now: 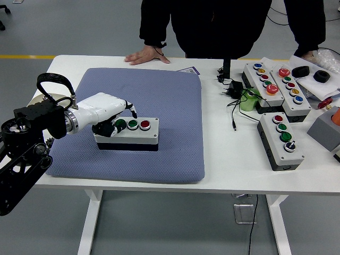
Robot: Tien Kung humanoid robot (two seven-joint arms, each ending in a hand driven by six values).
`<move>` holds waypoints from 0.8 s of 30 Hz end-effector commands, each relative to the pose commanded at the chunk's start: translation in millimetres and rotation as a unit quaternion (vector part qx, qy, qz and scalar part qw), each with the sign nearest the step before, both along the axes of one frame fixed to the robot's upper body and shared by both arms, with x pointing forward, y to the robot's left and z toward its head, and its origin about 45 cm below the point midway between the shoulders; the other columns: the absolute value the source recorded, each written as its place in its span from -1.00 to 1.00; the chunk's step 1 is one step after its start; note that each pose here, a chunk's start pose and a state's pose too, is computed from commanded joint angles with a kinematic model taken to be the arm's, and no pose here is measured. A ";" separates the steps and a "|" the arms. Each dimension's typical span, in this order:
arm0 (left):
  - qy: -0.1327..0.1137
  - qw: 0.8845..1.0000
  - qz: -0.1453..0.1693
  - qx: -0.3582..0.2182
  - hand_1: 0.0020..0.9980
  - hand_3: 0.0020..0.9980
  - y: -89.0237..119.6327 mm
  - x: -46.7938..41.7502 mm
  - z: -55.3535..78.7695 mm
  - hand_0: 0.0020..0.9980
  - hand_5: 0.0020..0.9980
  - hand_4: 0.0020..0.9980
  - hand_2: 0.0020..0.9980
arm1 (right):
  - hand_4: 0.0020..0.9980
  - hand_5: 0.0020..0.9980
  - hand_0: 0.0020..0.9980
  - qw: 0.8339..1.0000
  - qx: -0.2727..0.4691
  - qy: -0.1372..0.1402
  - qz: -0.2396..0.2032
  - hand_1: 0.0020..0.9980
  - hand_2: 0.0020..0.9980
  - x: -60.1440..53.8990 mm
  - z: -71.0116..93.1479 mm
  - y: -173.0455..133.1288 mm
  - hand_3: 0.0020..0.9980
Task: Pick up the button,place it on the desk,press the button,press the button
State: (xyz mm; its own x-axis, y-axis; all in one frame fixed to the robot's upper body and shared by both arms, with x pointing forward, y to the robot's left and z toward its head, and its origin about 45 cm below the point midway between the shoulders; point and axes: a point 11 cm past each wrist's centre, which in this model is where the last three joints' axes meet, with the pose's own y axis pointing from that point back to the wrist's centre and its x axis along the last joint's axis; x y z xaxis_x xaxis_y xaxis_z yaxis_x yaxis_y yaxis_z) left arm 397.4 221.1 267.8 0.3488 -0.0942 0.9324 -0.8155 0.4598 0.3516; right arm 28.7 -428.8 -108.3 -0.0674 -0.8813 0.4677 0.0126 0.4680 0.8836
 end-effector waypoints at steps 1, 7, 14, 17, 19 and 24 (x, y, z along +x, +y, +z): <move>0.001 1.000 0.001 0.004 -1.00 0.34 1.2 0.3 -1.4 -1.00 -1.00 -0.01 -0.93 | -0.60 -0.70 0.54 1.000 0.000 0.000 0.000 0.47 0.48 0.1 0.0 -0.1 0.19; 0.021 1.000 0.010 0.013 -1.00 0.34 8.3 2.8 -13.7 -0.99 -1.00 0.02 -0.93 | -0.60 -0.70 0.54 1.000 0.000 -0.001 0.001 0.47 0.48 1.7 0.2 -0.2 0.19; 0.031 0.999 0.008 0.019 -1.00 0.34 7.9 3.1 -20.2 -0.99 -1.00 0.06 -0.94 | -0.60 -0.70 0.54 1.000 0.000 -0.001 0.001 0.47 0.48 2.2 0.2 0.2 0.19; 0.036 0.999 0.005 0.024 -1.00 0.34 6.0 2.4 -23.9 -0.99 -1.00 0.06 -0.94 | -0.60 -0.70 0.54 1.000 0.000 -0.001 0.002 0.47 0.48 2.3 0.2 0.2 0.19; 0.039 0.999 0.002 0.031 -1.00 0.34 5.1 1.7 -27.0 -0.99 -1.00 0.06 -0.94 | -0.60 -0.70 0.54 1.000 0.000 -0.001 0.002 0.47 0.48 2.8 0.2 0.3 0.19; 0.036 0.999 0.002 0.027 -1.00 0.35 5.2 2.0 -24.1 -0.99 -1.00 0.06 -0.94 | -0.60 -0.70 0.54 1.000 0.000 -0.003 0.002 0.47 0.48 4.1 0.3 0.4 0.19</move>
State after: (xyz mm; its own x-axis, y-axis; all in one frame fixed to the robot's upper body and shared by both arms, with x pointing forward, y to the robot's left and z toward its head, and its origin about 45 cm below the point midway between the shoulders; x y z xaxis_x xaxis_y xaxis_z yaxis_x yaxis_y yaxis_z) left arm 399.4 226.3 243.7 0.4149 -0.1414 0.8988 -0.7891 0.4359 0.4328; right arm 32.7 -428.5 -108.1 -0.0666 -0.8814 0.4676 0.0059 0.4683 0.8835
